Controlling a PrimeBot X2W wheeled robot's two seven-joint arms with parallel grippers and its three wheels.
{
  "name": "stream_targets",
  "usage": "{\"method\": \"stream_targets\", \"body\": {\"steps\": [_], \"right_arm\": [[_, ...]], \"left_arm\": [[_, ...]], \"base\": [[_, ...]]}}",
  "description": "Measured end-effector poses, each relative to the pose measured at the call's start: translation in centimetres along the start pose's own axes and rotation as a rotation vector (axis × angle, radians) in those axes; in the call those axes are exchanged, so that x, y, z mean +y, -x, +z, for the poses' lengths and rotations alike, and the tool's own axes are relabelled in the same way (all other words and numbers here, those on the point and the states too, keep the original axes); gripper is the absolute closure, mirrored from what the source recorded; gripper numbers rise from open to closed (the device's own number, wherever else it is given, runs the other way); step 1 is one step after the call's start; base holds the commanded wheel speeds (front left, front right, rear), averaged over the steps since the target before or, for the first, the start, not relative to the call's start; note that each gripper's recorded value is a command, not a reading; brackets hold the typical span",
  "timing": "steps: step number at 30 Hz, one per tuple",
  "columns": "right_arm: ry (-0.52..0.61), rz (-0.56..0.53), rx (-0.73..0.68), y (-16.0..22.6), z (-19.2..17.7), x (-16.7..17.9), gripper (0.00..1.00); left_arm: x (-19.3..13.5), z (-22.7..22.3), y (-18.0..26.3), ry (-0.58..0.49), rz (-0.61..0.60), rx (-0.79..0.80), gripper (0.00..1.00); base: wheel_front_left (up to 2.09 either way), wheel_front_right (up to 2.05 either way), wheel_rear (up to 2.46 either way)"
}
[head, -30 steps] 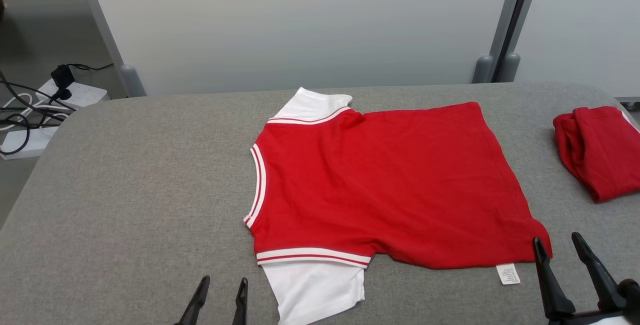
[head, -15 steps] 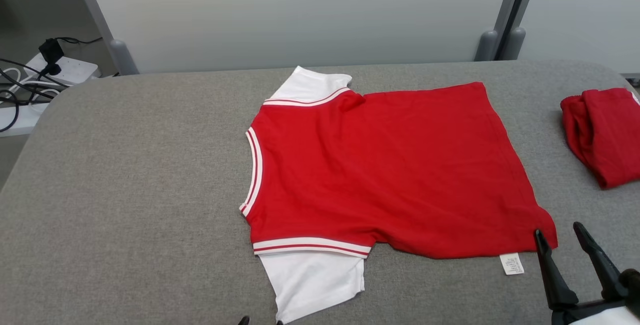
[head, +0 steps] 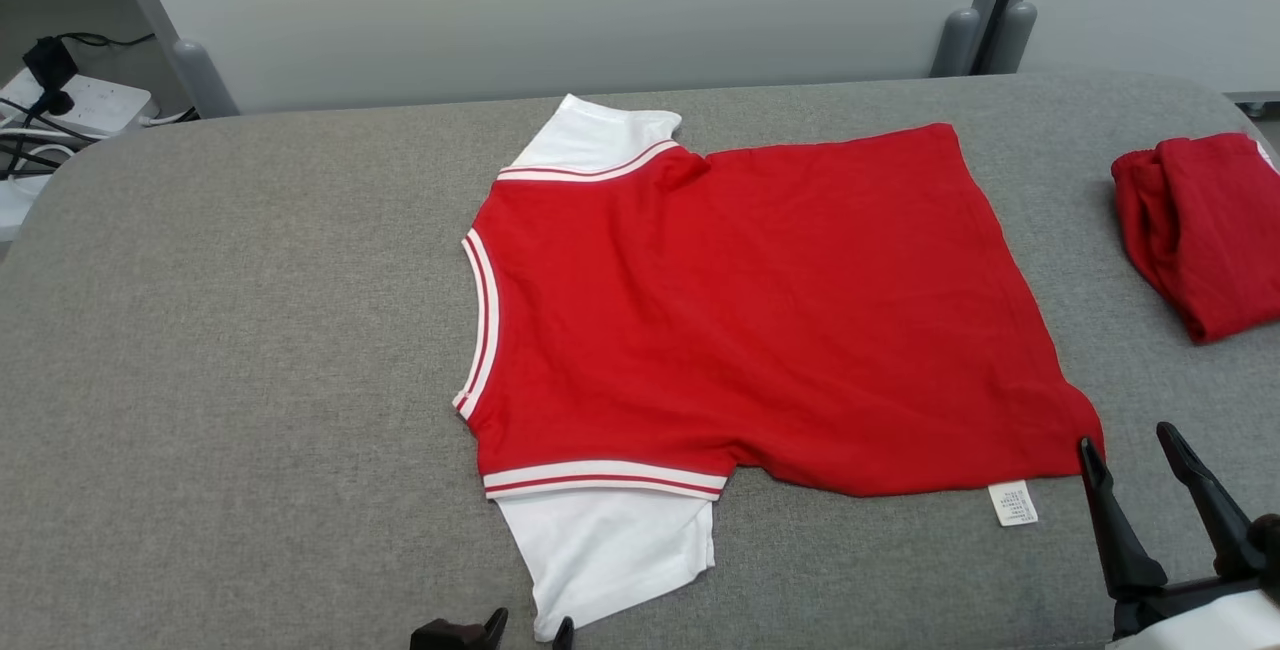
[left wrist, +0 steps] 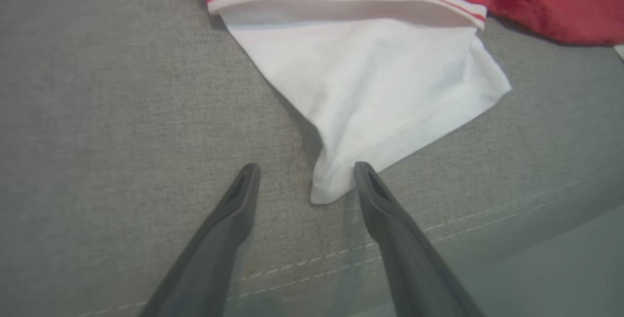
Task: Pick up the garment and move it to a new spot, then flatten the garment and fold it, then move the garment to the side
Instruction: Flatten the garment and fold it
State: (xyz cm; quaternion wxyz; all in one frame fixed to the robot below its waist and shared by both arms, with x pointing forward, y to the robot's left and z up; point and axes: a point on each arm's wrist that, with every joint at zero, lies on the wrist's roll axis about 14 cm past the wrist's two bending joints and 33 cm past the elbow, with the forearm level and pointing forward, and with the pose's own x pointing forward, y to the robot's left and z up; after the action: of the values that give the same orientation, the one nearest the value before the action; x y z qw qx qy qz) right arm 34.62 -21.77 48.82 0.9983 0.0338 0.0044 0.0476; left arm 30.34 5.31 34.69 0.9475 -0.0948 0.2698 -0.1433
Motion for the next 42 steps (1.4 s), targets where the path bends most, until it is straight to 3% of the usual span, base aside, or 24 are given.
{"method": "stream_targets", "body": {"steps": [2, 3, 10, 19, 28, 35, 36, 37, 39, 40, 42], "right_arm": [[-0.001, -0.003, 0.004, -0.1, -0.1, -0.1, 0.0], [-0.003, -0.003, 0.001, -0.3, 0.0, -0.1, 0.0], [-0.005, -0.002, 0.031, -1.9, -0.9, -0.6, 0.0], [-0.133, -0.089, 0.309, -1.8, -9.1, -2.7, 0.0], [-0.137, -0.128, 0.415, -3.2, -11.4, -4.6, 0.0], [-0.168, -0.11, 0.46, -4.0, -12.5, -3.6, 0.0], [-0.169, -0.111, 0.467, -4.0, -12.7, -3.6, 0.16], [-0.174, -0.112, 0.473, -4.0, -12.9, -3.6, 0.52], [-0.172, -0.112, 0.485, -4.1, -13.1, -3.6, 0.79], [-0.169, -0.111, 0.489, -4.1, -13.2, -3.6, 1.0], [-0.17, -0.103, 0.49, -4.4, -13.1, -3.4, 1.0]], "left_arm": [[-0.3, -0.1, -0.2, 0.003, -0.012, 0.007, 0.62], [-0.5, -0.1, -0.3, 0.007, -0.017, 0.012, 1.0], [-1.0, -0.2, -1.2, 0.001, -0.041, 0.035, 1.0], [-0.5, 0.2, -1.2, -0.003, -0.045, 0.046, 1.0], [0.6, 1.7, -1.0, -0.024, -0.013, 0.032, 1.0], [0.8, 1.9, -0.7, -0.025, -0.005, 0.039, 1.0], [0.7, 1.7, -0.6, -0.024, -0.007, 0.043, 1.0], [0.7, 1.8, -0.6, -0.025, -0.007, 0.041, 1.0], [0.7, 2.0, -0.6, -0.024, -0.009, 0.04, 1.0], [0.7, 2.2, -0.6, -0.024, -0.007, 0.035, 1.0], [0.8, 2.5, -0.6, -0.026, -0.003, 0.025, 1.0]], "base": [[0.0, 0.0, 0.0], [0.0, 0.0, 0.0], [0.0, 0.0, 0.0], [0.0, 0.0, 0.0], [0.0, 0.0, 0.0], [0.0, 0.0, 0.0], [0.0, 0.0, 0.0], [0.0, 0.0, 0.0], [0.0, 0.0, 0.0], [0.0, 0.0, 0.0], [0.0, 0.0, 0.0]]}}
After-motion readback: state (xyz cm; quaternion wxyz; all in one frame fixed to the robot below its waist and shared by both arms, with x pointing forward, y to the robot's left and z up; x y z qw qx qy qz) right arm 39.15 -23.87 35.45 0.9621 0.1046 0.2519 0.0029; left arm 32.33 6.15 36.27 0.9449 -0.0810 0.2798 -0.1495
